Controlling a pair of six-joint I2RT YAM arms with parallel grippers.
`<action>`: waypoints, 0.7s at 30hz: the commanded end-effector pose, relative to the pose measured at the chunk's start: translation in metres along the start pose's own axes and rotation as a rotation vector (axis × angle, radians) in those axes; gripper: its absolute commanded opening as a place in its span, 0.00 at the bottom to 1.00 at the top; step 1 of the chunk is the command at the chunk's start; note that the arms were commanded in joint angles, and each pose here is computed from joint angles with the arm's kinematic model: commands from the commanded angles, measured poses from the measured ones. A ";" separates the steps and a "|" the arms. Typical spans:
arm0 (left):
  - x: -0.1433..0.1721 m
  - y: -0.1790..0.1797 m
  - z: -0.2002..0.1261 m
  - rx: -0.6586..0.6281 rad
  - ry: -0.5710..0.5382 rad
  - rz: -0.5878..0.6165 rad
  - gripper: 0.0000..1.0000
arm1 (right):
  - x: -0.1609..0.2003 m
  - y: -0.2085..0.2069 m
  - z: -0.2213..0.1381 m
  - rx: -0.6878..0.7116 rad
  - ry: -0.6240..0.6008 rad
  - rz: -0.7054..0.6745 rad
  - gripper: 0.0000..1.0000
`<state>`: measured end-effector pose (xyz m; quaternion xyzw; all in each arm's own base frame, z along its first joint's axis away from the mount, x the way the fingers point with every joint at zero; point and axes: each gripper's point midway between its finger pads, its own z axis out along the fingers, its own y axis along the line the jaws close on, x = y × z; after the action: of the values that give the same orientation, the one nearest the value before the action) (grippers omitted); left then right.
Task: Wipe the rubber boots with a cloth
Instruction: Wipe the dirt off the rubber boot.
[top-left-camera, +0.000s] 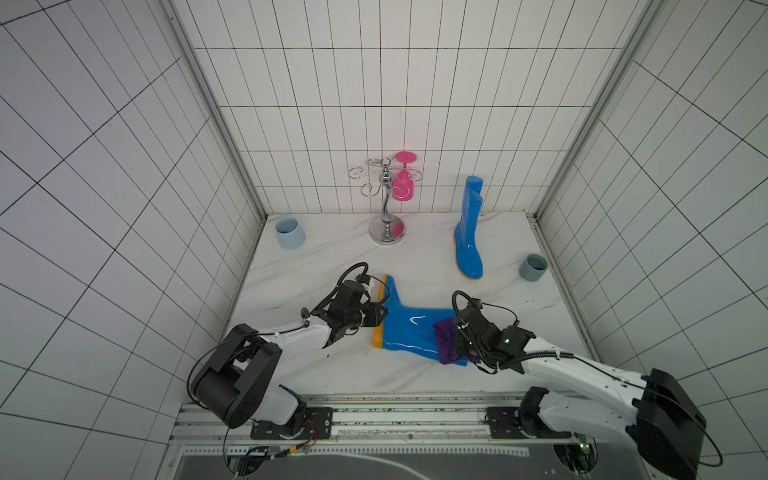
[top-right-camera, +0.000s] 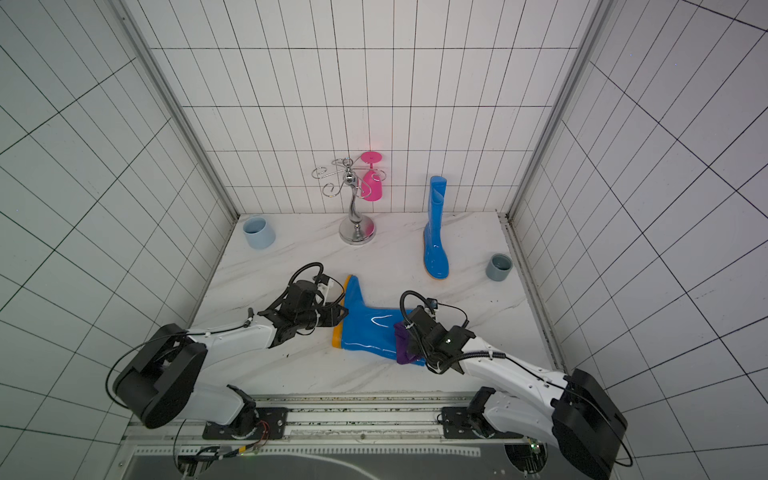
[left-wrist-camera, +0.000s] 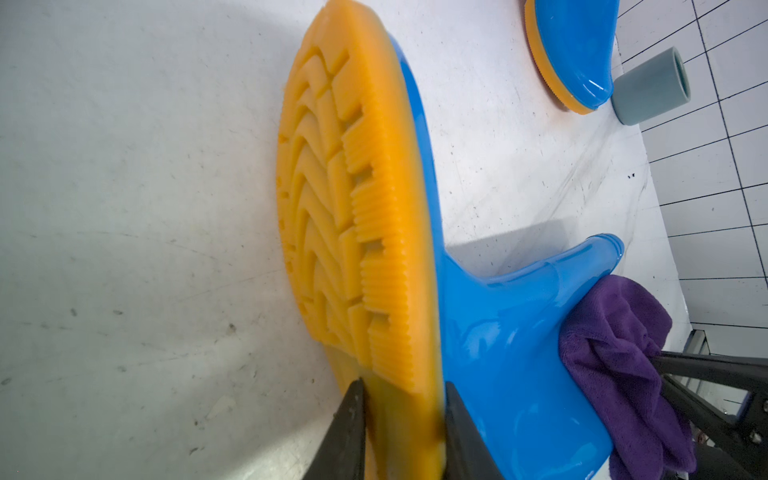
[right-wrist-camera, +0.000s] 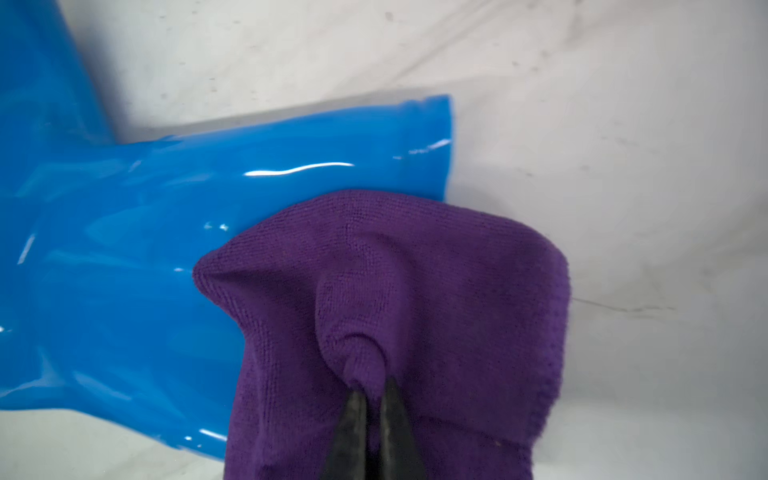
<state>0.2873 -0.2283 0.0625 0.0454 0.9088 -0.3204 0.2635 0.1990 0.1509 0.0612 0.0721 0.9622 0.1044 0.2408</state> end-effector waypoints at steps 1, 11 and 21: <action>0.048 0.055 0.005 -0.188 0.132 -0.061 0.27 | 0.010 -0.031 0.002 0.096 0.016 0.027 0.00; 0.048 0.056 0.006 -0.189 0.135 -0.060 0.27 | -0.049 0.099 -0.034 -0.116 -0.123 -0.148 0.00; 0.047 0.055 0.008 -0.189 0.147 -0.053 0.27 | 0.008 0.205 -0.014 -0.202 -0.101 -0.358 0.00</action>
<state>0.2875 -0.2293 0.0610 0.0481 0.9078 -0.3253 0.2603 0.2006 0.3190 0.0976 -0.1145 0.9431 0.1339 0.2821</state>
